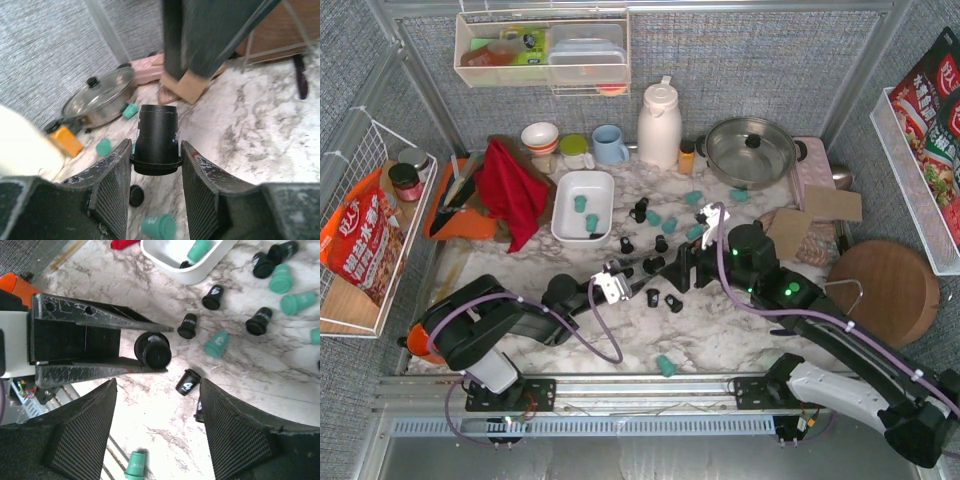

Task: Mix the coffee capsules in the storage basket

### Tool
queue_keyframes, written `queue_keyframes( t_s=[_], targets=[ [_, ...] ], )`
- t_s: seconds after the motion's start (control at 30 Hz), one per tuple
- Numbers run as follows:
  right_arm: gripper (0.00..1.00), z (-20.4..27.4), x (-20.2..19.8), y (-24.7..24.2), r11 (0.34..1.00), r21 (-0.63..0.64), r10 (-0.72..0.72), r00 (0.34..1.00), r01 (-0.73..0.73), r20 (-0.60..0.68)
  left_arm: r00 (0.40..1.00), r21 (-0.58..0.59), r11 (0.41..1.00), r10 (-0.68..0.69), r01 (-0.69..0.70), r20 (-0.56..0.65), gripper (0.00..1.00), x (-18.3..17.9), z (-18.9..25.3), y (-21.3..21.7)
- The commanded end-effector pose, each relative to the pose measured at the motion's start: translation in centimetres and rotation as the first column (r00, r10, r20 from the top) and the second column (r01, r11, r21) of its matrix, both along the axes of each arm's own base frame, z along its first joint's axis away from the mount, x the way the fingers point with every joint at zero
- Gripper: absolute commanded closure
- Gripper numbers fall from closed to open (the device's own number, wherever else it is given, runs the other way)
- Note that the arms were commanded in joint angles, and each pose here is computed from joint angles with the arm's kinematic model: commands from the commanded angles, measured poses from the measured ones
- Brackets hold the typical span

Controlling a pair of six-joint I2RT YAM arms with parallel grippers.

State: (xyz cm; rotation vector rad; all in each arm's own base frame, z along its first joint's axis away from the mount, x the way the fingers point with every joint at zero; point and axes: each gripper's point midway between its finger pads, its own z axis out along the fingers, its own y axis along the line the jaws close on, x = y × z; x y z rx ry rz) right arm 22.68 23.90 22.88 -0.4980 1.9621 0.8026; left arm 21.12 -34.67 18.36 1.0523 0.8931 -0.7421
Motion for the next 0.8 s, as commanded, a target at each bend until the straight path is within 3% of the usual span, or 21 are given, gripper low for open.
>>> queue_keyframes(
  t_s=[0.0,0.13,0.33,0.57,0.7,0.77],
  targets=[
    [0.29,1.0,0.5,-2.2,0.996,-0.067,-0.060,0.995,0.065,0.074,0.981,-0.045,0.980,0.192,-0.194,-0.031,0.55,3.2,0.5,2.1],
    [0.28,0.7,0.6,-4.2,0.983,-0.136,-0.110,0.989,0.124,0.103,0.899,-0.030,0.906,0.415,-0.423,-0.138,0.54,8.3,0.0,5.4],
    [0.28,-1.4,0.6,-5.1,0.969,-0.196,-0.136,0.987,0.149,0.082,0.684,0.084,0.735,0.661,-0.673,-0.308,0.51,16.1,-1.5,11.1],
    [0.28,-6.0,0.3,-4.5,0.965,-0.224,-0.146,0.989,0.137,-0.024,0.488,0.208,0.617,0.750,-0.759,-0.447,0.49,22.1,-5.0,14.8],
    [0.29,-8.9,-0.5,-3.5,0.962,-0.252,-0.138,0.985,0.109,-0.099,0.382,0.273,0.571,0.765,-0.774,-0.518,0.47,24.0,-8.0,15.9],
    [0.29,-10.1,-1.1,-2.9,0.957,-0.279,-0.123,0.984,0.083,-0.127,0.345,0.291,0.549,0.774,-0.784,-0.531,0.42,24.4,-8.9,16.3]
  ],
)
